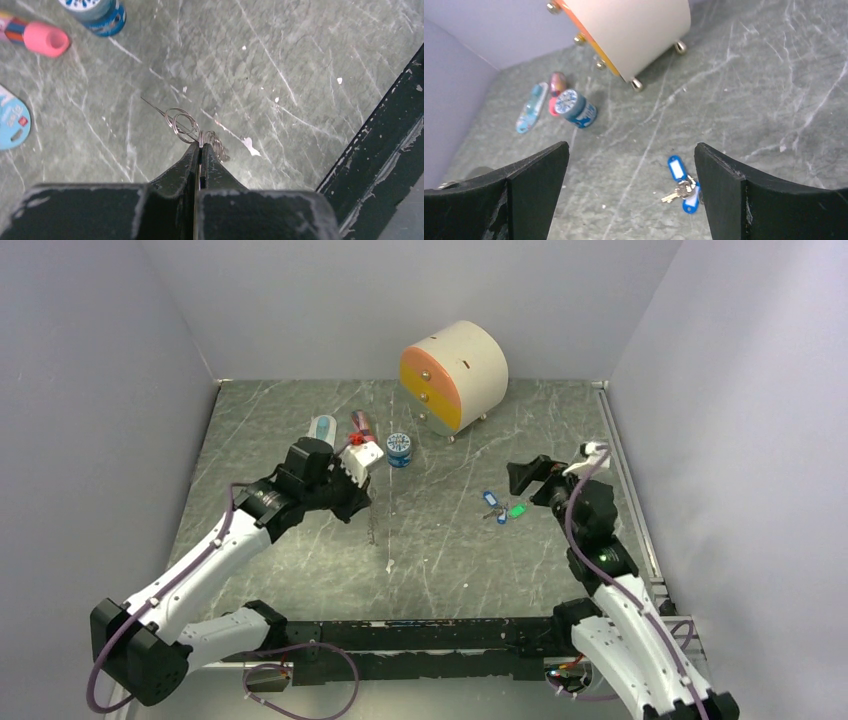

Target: Remove the keys from the keyring

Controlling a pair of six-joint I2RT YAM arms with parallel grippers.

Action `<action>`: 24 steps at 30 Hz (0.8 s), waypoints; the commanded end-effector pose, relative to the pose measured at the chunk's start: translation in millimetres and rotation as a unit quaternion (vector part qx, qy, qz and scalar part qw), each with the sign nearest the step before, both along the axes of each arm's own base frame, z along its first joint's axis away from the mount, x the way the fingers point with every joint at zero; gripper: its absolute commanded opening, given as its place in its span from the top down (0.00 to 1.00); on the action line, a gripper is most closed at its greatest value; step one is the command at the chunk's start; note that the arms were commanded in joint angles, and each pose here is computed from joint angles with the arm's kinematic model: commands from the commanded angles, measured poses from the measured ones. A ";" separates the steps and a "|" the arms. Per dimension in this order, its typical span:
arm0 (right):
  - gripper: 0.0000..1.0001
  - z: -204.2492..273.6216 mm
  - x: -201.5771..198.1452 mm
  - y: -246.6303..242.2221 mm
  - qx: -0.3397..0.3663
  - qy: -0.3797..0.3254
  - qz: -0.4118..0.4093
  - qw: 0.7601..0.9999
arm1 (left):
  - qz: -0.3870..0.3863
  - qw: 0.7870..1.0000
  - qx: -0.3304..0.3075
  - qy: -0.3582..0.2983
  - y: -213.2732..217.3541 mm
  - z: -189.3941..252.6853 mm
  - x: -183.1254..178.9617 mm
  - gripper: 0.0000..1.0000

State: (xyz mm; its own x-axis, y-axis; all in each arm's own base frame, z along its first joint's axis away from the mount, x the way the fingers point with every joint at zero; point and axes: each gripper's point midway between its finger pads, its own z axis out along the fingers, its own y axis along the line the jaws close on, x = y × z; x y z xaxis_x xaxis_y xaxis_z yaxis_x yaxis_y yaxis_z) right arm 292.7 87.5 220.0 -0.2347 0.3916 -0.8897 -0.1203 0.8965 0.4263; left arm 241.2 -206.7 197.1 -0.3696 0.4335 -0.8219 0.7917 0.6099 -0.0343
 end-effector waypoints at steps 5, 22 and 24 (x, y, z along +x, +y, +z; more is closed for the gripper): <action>0.01 63.7 -38.9 6.8 0.033 -0.090 0.028 0.995 | 0.084 0.990 0.064 0.091 17.9 -5.2 -14.0 0.97; 0.01 120.5 -120.1 -64.1 0.008 -0.229 -0.080 0.970 | 0.129 0.979 0.083 0.133 -55.7 -57.9 32.8 0.54; 0.01 122.0 -125.4 -76.1 0.018 -0.234 -0.108 0.966 | 0.143 0.980 0.073 0.120 -54.9 -48.6 38.5 0.49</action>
